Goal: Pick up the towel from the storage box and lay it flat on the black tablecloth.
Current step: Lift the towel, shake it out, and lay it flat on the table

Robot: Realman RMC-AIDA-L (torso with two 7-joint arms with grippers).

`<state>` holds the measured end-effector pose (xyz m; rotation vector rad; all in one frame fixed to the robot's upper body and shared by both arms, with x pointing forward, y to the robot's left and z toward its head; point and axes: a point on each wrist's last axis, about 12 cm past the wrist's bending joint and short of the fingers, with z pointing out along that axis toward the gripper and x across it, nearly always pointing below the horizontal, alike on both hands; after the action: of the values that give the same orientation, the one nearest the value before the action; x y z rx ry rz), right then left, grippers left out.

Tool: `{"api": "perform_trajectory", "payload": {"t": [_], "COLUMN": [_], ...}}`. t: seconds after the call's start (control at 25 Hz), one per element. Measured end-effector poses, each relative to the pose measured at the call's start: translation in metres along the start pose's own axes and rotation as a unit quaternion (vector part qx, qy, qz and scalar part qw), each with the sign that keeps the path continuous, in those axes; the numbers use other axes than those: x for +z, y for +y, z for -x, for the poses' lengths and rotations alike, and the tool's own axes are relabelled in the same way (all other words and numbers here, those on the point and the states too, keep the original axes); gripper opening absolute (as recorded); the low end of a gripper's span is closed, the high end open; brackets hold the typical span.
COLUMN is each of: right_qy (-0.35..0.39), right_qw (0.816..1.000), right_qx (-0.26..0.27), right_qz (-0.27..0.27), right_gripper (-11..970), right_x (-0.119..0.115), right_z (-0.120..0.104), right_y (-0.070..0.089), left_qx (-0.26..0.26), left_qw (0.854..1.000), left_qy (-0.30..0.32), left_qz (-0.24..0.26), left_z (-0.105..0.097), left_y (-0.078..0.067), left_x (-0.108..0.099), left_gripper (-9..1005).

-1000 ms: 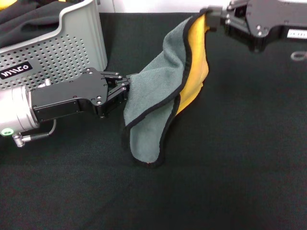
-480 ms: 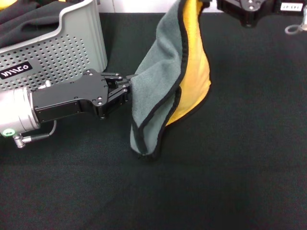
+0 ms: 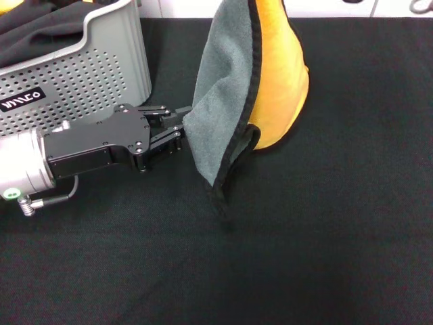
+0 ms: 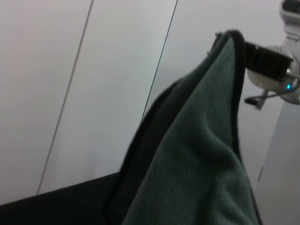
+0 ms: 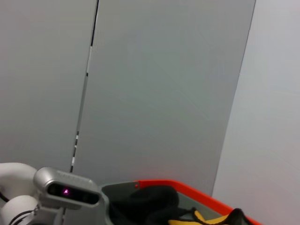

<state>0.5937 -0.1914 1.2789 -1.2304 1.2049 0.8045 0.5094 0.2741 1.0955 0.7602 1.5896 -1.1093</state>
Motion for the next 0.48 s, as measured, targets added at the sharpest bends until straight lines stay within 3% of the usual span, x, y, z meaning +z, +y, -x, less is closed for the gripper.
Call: {"api": "perform_trajectory", "payload": {"t": [0.48], "right_qy": [0.004], "right_qw": [0.999], "right_qx": [-0.039], "right_qz": [-0.037], "right_gripper": [5], "right_x": [0.002], "right_z": [0.024], "right_y": [-0.001], "left_qx": [-0.016], "left_qw": [0.999], "left_qy": [0.034], "left_qz": [-0.007], "left_z": [-0.015], "left_y": [-0.003], "left_x": [-0.001], "left_gripper": [242]}}
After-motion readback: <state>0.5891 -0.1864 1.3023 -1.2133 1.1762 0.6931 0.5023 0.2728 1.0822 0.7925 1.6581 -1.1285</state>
